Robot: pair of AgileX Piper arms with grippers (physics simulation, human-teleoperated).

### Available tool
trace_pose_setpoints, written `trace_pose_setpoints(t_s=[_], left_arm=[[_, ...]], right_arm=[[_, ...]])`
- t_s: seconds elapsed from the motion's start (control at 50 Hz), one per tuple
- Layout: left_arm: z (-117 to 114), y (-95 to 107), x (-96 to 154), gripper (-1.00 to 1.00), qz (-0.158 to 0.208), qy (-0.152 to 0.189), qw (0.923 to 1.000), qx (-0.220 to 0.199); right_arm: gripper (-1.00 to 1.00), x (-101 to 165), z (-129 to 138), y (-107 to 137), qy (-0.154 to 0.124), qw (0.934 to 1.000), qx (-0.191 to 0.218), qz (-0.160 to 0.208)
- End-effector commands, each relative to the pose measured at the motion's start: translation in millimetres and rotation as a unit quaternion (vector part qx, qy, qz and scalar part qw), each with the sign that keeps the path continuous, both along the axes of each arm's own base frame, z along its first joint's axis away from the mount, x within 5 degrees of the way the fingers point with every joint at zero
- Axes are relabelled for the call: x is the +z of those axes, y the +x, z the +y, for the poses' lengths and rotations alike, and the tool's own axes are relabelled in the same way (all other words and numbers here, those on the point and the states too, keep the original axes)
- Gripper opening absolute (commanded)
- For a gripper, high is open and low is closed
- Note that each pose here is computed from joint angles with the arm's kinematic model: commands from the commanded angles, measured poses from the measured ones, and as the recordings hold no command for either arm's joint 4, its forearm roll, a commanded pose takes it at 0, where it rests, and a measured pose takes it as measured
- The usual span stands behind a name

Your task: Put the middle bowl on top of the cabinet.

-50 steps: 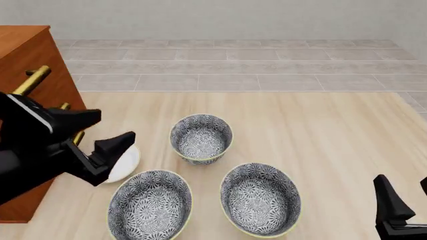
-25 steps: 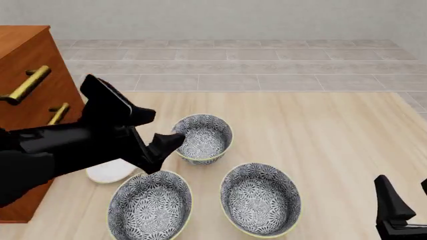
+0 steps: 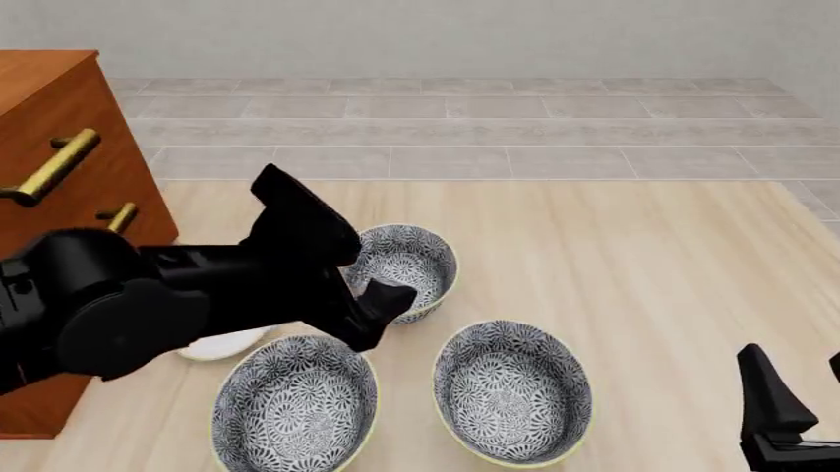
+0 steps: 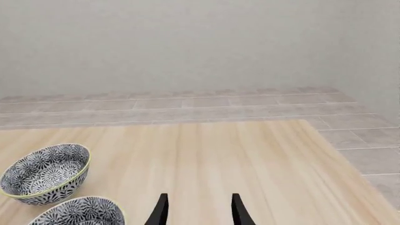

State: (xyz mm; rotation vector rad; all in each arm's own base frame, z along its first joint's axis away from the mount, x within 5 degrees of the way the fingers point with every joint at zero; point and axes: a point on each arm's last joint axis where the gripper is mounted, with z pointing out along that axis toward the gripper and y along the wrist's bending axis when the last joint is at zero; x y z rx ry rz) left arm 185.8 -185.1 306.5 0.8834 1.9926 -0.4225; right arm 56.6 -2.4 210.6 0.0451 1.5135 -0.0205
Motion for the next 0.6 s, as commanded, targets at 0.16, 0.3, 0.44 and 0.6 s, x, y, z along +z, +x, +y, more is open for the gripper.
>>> trace_pose_setpoints(t_s=[0.16,0.3,0.44,0.6], left_arm=[[-33,14,-21,1.00,0.035,0.009,0.9993,-0.009],[-46,17,-32,1.00,0.051,0.006,0.9986,-0.009],[-61,26,-45,1.00,0.064,0.005,0.9979,-0.006],[-68,29,-49,1.00,0.072,0.002,0.9974,-0.004]], right_arm=[[1.00,0,0,0,0.002,1.0000,0.000,0.001],[1.00,0,0,0,0.003,1.0000,0.000,0.001],[1.00,0,0,0,0.004,1.0000,-0.002,0.000],[1.00,0,0,0,0.004,1.0000,-0.001,0.002]])
